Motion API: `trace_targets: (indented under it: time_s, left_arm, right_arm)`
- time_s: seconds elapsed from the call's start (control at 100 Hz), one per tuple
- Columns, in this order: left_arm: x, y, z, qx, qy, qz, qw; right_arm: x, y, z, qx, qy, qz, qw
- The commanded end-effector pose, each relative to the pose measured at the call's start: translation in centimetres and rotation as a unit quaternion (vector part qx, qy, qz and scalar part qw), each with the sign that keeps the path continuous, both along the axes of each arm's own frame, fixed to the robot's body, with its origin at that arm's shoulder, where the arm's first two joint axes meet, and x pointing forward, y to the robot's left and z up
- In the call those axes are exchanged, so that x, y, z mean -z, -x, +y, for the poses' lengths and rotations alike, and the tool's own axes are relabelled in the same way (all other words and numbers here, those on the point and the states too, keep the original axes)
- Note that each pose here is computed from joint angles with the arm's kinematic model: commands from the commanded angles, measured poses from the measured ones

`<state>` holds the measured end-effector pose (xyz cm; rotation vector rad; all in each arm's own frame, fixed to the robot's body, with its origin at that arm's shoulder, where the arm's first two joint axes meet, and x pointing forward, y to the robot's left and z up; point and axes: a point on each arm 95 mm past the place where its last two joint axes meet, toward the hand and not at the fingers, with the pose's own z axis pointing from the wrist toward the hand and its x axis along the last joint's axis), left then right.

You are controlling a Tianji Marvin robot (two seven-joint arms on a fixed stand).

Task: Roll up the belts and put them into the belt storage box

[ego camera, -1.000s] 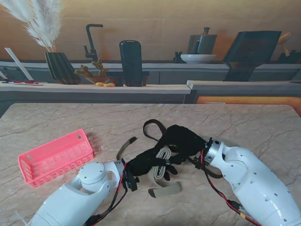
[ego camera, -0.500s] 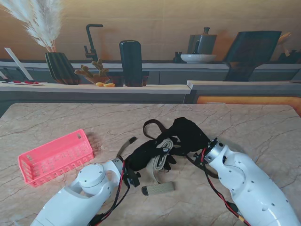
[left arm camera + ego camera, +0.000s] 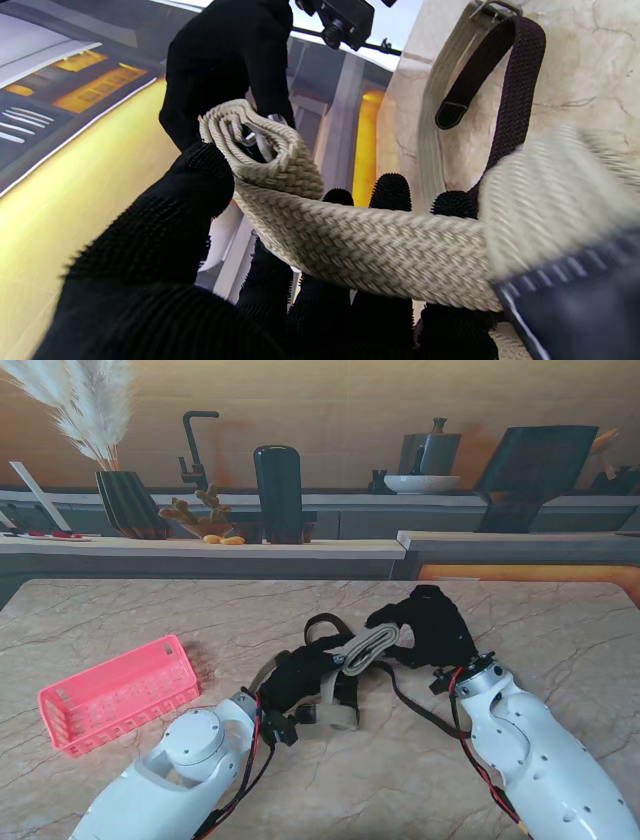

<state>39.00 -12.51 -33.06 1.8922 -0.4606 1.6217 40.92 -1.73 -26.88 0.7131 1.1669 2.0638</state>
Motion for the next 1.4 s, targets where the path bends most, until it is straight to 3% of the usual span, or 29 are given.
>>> trace_targets:
  time_s: [0.0,0.32,0.54,0.87,1.39]
  left_arm:
    - [0.0,0.4,-0.4,-0.003,0.005,0.005,1.0000]
    - [0.2,0.6,-0.6,-0.030,-0.012,0.011,0.9994]
    - [0.0,0.8,-0.8,-0.062,-0.021,-0.009,0.9978]
    - [0.2,1.5,-2.6,-0.041,-0.005,-0.036,0.9985]
    - [0.2,2.4,-4.4,-0.120,0.020,-0.063,0.9906]
  right_arm:
    - [-0.8,0.2,0.2,0.006,-0.016,-0.019,0.9997]
    - [-2.5,1.0,-0.1,0.025,-0.038,-0.066,0.9968]
    - [-3.1,1.4,0.0,0.024,-0.043,-0.076,0.9959]
    - [-2.2,1.0,1.3,0.022,-0.055,-0.078,0.9952]
    - [0.7,-0.7,5.2,0.025,-0.086,-0.027,0.9956]
